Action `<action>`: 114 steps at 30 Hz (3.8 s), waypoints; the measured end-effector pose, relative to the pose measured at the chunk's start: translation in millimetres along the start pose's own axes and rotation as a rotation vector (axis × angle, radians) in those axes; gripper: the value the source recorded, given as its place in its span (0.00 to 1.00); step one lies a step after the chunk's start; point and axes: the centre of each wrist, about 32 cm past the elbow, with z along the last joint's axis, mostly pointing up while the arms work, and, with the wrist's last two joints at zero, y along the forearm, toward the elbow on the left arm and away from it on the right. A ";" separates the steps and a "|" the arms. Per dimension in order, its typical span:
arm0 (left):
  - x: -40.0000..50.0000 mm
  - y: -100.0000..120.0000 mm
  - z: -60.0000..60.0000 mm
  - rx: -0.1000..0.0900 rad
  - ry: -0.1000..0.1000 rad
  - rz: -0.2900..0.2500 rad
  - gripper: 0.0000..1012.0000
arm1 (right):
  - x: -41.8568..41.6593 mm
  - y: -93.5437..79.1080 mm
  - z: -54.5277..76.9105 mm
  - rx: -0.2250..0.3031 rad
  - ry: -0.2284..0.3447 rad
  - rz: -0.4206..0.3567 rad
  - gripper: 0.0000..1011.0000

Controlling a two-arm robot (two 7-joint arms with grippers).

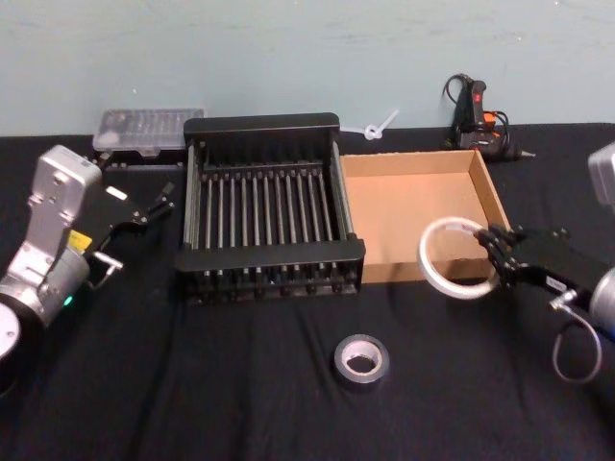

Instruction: Pick up the white tape and place it into the black box , Pick up the silver tape and place it into the brown box.

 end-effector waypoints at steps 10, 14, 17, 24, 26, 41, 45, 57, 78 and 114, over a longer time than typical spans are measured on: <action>0.0 0.0 0.0 0.000 0.000 0.000 0.99 | -2.6 27.8 17.6 0.041 -0.024 0.013 0.09; 0.0 0.0 0.0 0.000 0.000 0.000 0.99 | -4.2 41.0 23.1 0.046 -0.043 0.025 0.09; 0.0 0.0 0.0 0.000 0.000 0.000 0.99 | -5.2 54.3 28.6 0.051 -0.069 0.040 0.09; 0.0 0.0 0.0 0.000 0.000 0.000 0.99 | -8.2 74.0 38.3 0.060 -0.106 0.070 0.09; 0.0 0.0 0.0 0.000 0.000 0.000 0.99 | -9.6 81.7 41.9 0.063 -0.117 0.080 0.09; 0.0 0.0 0.0 0.000 0.000 0.000 0.99 | -22.7 123.6 59.6 0.068 -0.172 0.145 0.09; 0.0 0.0 0.0 0.000 0.000 0.000 0.99 | -25.6 132.5 62.7 0.065 -0.185 0.159 0.09; 0.0 0.0 0.0 0.000 0.000 0.000 0.99 | -34.3 158.1 74.4 0.067 -0.212 0.181 0.09; 0.0 0.0 0.0 0.000 0.000 0.000 0.99 | -34.4 161.1 76.1 0.070 -0.209 0.175 0.13; 0.0 0.0 0.0 0.000 0.000 0.000 0.99 | -34.7 155.6 76.1 0.083 -0.203 0.165 0.99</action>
